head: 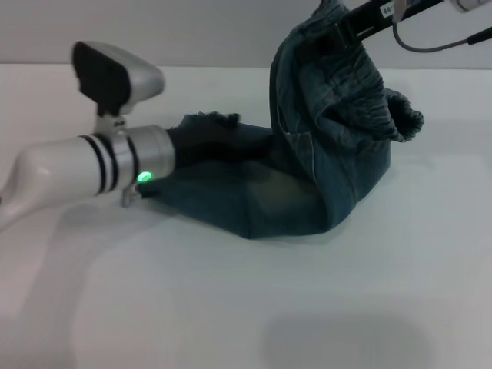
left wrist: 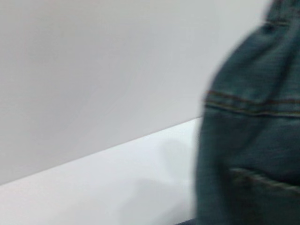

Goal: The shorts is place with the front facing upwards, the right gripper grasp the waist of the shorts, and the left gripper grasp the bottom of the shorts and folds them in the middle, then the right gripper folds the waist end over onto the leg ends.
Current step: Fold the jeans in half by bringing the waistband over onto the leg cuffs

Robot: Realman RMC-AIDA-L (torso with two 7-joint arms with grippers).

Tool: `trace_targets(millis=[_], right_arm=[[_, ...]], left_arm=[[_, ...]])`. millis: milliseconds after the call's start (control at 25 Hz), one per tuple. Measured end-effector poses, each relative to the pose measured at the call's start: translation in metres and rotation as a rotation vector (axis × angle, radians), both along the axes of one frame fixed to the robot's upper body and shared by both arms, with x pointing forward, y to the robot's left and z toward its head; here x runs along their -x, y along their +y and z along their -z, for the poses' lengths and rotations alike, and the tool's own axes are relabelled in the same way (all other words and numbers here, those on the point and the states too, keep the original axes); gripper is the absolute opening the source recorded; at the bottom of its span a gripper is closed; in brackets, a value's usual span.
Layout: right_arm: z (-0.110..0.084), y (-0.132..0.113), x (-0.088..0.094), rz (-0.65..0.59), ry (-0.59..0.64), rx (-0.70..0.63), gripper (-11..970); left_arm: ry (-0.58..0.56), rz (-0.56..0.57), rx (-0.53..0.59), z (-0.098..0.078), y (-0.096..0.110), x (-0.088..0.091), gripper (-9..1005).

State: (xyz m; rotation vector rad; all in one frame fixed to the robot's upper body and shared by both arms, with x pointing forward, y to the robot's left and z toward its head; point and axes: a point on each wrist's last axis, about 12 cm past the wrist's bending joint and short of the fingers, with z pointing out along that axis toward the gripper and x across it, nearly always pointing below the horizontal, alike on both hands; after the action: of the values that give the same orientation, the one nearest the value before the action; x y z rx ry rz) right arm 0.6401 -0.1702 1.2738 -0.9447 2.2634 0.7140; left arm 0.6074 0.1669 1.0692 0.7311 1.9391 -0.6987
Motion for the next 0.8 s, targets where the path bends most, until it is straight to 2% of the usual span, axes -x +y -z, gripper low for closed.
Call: trace_targets(millis=[160, 200, 240, 280, 600, 800], right_arm=[[0.006, -0.001, 0.000, -0.006, 0.012, 0.001, 66], [0.008, 0.000, 0.001, -0.010, 0.016, 0.001, 66], [0.010, 0.000, 0.001, -0.014, 0.020, 0.000, 66], [0.012, 0.002, 0.001, -0.020, 0.025, -0.002, 66], [0.037, 0.023, -0.002, -0.068, 0.047, -0.010, 66], [0.051, 0.039, -0.005, -0.094, 0.038, -0.033, 65]], left_arm=[[-0.021, -0.111, -0.030, 0.001, 0.026, -0.008, 818], [-0.021, -0.111, -0.030, 0.001, 0.026, -0.008, 818], [-0.040, -0.184, -0.033, -0.001, 0.041, -0.014, 818], [-0.045, -0.201, -0.031, -0.002, 0.045, -0.015, 818], [-0.121, -0.444, -0.024, -0.012, 0.097, -0.027, 817], [-0.122, -0.518, 0.010, -0.013, 0.115, -0.026, 816]])
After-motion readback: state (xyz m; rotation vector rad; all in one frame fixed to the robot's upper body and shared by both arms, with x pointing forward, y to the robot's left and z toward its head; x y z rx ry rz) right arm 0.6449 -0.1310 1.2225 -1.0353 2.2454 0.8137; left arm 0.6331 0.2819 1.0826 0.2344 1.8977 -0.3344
